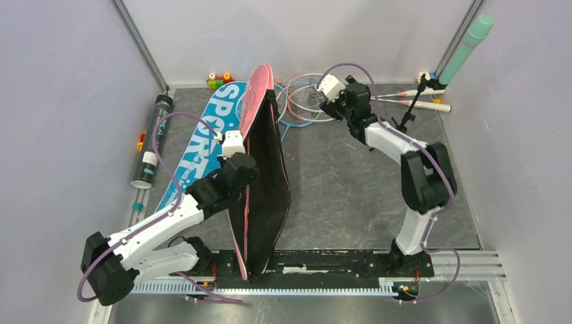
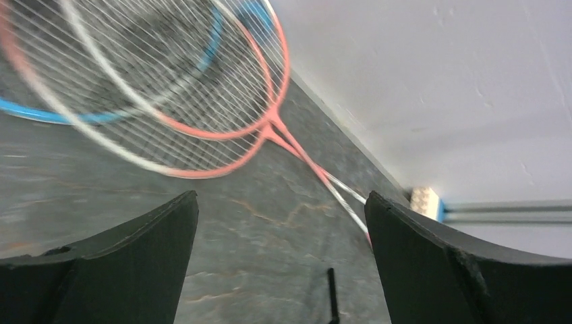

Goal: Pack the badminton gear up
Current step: Pick up the racket from the center of the board.

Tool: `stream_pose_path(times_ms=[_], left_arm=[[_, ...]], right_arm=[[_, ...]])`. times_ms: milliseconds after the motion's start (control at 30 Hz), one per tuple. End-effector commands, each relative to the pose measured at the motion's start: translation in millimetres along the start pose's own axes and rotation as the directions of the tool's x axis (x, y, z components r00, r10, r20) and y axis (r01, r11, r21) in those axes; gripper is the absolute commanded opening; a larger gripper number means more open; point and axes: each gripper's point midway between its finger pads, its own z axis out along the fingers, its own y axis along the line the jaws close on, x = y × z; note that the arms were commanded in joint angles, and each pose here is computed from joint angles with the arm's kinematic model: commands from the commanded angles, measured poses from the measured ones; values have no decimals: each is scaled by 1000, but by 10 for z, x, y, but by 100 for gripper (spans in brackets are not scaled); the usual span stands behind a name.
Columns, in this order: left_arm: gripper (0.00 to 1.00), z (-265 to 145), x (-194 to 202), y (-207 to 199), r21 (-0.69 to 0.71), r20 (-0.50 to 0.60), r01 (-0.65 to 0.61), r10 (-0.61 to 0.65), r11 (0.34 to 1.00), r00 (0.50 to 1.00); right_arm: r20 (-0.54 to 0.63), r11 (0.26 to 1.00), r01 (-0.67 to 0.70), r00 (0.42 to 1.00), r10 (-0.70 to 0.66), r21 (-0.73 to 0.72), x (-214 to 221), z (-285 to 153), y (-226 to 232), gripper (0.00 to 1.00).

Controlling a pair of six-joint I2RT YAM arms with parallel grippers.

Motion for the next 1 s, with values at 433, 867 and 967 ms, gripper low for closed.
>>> stream_pose_path(times_ms=[433, 867, 967], left_arm=[[2, 44, -34, -70, 48, 39, -52, 50, 998, 998], [2, 129, -82, -116, 17, 32, -119, 118, 993, 992], [2, 112, -134, -102, 4, 33, -108, 108, 994, 994]], right_arm=[[-267, 858, 511, 835, -482, 48, 1465, 1528, -749, 73], [-96, 771, 632, 765, -637, -75, 1937, 2072, -544, 34], [-49, 776, 629, 775, -630, -38, 1794, 2055, -558, 0]])
